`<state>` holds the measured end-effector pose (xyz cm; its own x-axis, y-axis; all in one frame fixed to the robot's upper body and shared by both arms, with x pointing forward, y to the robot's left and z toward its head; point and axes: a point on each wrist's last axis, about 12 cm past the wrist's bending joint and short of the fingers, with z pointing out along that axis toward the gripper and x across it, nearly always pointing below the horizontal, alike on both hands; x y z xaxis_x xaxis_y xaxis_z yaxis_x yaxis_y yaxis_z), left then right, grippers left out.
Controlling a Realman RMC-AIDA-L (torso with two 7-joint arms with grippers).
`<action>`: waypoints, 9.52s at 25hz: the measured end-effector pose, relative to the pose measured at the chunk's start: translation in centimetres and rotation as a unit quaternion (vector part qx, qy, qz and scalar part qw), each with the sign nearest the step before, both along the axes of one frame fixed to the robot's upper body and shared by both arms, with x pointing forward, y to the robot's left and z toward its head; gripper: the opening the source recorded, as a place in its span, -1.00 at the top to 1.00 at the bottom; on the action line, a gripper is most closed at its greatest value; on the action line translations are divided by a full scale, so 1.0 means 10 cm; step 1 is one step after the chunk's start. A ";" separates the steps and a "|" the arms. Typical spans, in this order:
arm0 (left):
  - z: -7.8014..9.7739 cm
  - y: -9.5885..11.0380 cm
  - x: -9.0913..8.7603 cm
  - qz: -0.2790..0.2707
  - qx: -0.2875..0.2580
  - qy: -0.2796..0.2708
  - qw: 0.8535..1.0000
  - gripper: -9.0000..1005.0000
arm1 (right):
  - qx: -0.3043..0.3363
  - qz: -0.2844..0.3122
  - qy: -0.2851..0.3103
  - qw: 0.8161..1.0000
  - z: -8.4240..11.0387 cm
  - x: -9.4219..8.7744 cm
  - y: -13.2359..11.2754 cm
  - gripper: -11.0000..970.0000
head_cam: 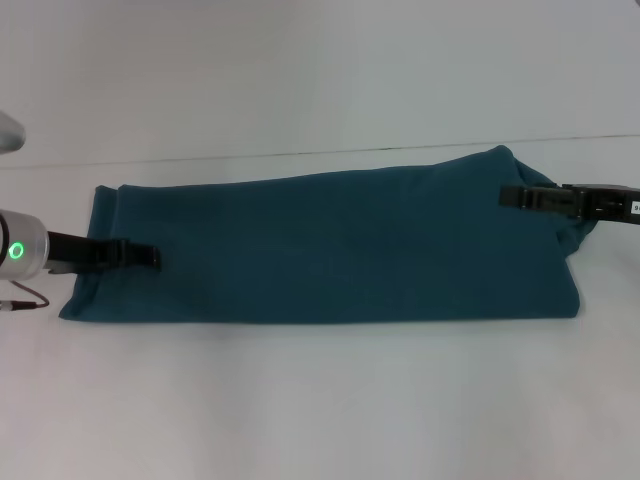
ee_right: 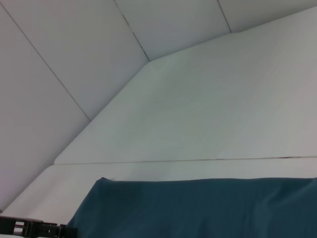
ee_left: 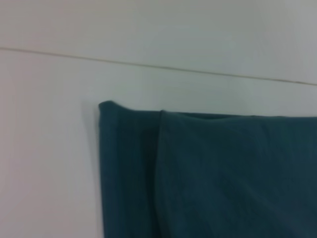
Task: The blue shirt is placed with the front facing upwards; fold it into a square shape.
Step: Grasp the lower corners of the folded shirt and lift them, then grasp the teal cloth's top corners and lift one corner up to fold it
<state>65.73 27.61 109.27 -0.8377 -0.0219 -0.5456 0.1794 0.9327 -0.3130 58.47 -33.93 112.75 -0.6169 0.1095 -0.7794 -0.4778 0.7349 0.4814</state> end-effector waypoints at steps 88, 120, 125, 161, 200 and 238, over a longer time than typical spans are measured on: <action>0.02 0.33 -0.39 -0.117 0.085 -0.047 0.988 0.59 | -0.074 -0.013 0.047 0.996 0.23 -0.03 -0.27 -0.85; 0.06 0.40 -0.54 -0.115 0.068 -0.030 0.991 0.94 | -0.184 -0.012 0.138 0.973 0.23 -0.13 -0.50 -0.87; 0.08 0.38 -0.53 -0.121 0.068 -0.030 0.990 0.94 | -0.213 -0.013 0.193 0.958 0.22 -0.04 -0.40 -0.88; 0.15 0.35 -0.51 -0.131 0.063 -0.026 0.989 0.94 | -0.214 -0.018 0.205 0.955 -0.19 0.27 0.11 -0.85; 0.14 0.57 -0.83 -0.126 0.044 0.016 0.991 0.84 | -0.219 0.012 0.244 0.944 -0.24 -0.09 -0.04 0.83; 0.43 0.74 -0.77 -0.044 -0.046 -0.070 0.996 -0.38 | -0.026 0.069 0.015 0.997 0.22 -0.27 -0.18 -0.42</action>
